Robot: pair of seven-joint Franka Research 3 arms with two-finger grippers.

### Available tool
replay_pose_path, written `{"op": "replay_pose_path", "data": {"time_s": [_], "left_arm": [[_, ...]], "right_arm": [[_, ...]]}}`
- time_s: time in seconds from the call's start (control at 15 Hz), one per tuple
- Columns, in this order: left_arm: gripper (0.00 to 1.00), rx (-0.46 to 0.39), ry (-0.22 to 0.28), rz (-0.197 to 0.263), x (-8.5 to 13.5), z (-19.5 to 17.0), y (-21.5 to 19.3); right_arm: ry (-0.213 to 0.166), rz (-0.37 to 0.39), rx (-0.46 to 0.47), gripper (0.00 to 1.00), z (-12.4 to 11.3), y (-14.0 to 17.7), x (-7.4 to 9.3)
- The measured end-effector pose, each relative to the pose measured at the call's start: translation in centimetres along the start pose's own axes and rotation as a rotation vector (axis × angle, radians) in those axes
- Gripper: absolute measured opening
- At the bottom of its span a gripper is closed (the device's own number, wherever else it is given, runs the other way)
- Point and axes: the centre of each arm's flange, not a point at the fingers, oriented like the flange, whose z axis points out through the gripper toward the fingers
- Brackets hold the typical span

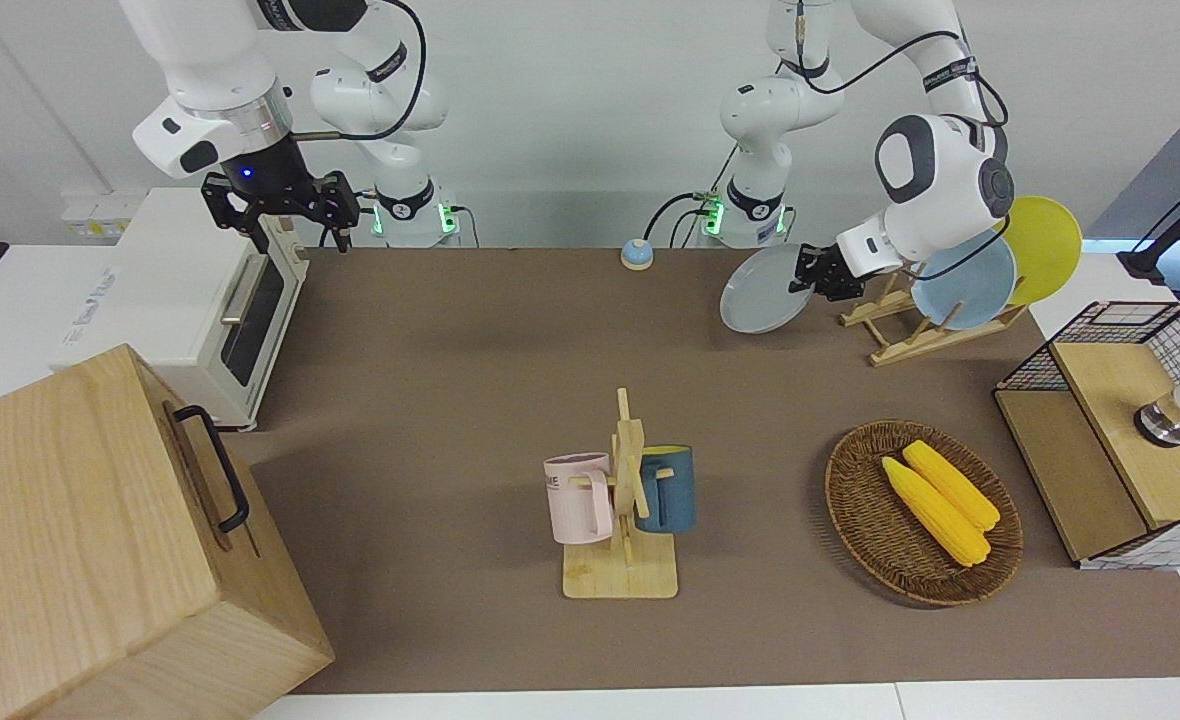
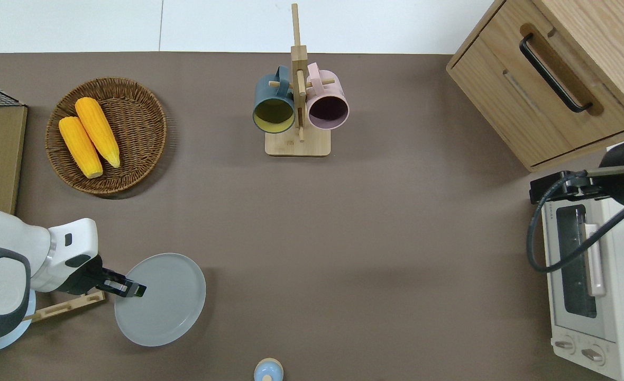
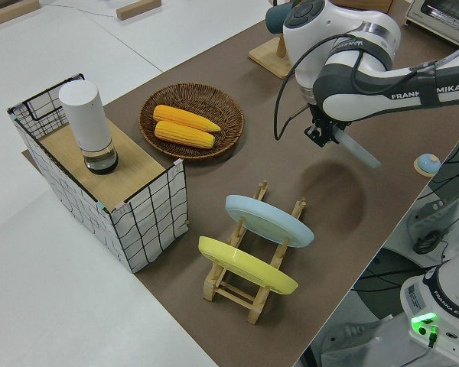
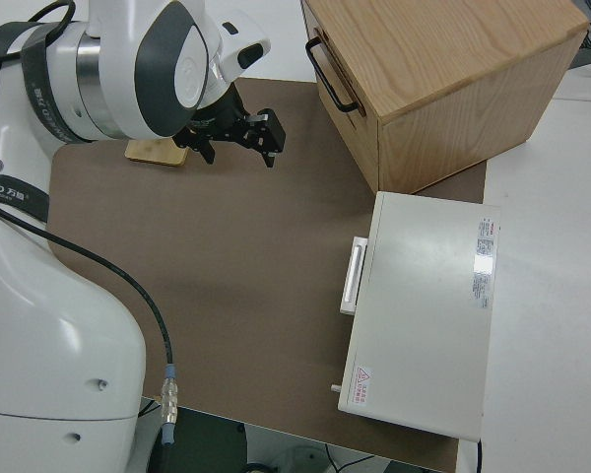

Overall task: Pick gray plate from low plate rack and place it on table with left arm
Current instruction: 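Carry the gray plate away from the rack and lower it flat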

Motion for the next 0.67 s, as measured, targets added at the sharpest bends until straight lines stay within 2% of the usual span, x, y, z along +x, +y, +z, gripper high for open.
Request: {"op": "replay_pose_path", "data": {"time_s": [0.4, 0.67], "left_arm": [[0.08, 0.003, 0.01, 0.037, 0.3, 2.4, -1.6], [0.08, 0.0, 0.014, 0.043, 0.6, 3.0, -2.5]], "right_arm": [[0.0, 0.0, 0.0, 0.99, 0.0, 0.0, 0.0], [0.0, 0.0, 0.0, 0.99, 0.0, 0.0, 0.0]]}}
